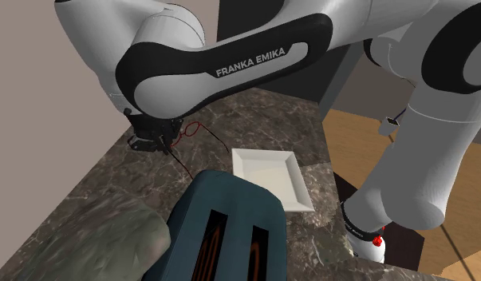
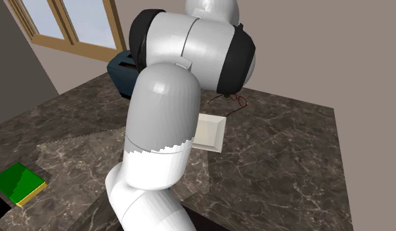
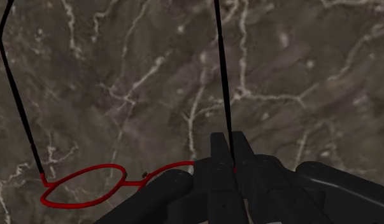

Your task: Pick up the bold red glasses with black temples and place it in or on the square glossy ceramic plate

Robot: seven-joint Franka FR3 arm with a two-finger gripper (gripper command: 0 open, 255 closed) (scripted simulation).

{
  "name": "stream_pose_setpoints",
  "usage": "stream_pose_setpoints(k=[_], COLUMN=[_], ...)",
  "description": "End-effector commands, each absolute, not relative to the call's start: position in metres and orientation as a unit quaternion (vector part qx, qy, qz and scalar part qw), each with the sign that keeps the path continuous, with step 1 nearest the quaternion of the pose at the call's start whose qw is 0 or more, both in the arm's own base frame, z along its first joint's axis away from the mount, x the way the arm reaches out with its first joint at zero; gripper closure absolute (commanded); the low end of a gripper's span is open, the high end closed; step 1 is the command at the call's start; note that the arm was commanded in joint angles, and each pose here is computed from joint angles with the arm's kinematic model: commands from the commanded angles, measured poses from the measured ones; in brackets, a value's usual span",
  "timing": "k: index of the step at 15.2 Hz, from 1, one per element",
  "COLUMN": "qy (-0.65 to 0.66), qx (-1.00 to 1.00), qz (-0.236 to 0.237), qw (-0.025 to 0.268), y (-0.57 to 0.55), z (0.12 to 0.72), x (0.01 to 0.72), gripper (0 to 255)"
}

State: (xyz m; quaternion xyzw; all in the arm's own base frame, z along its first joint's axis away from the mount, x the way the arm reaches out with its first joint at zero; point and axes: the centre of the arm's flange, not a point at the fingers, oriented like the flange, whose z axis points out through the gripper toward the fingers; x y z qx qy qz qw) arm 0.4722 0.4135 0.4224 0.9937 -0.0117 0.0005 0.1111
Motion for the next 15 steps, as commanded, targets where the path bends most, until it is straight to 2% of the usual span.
stream_pose_setpoints(k=[1,4,15], qy=[-0.012,-0.012,-0.012], qx=[0.994,0.994,0.994], qz=[0.000,0.000,0.000], qw=[0.111,0.111,0.111], y=[0.414,0.414,0.414], z=[0.422,0.422,0.480], x=[0.472,0.472,0.472], gripper=[255,255,255])
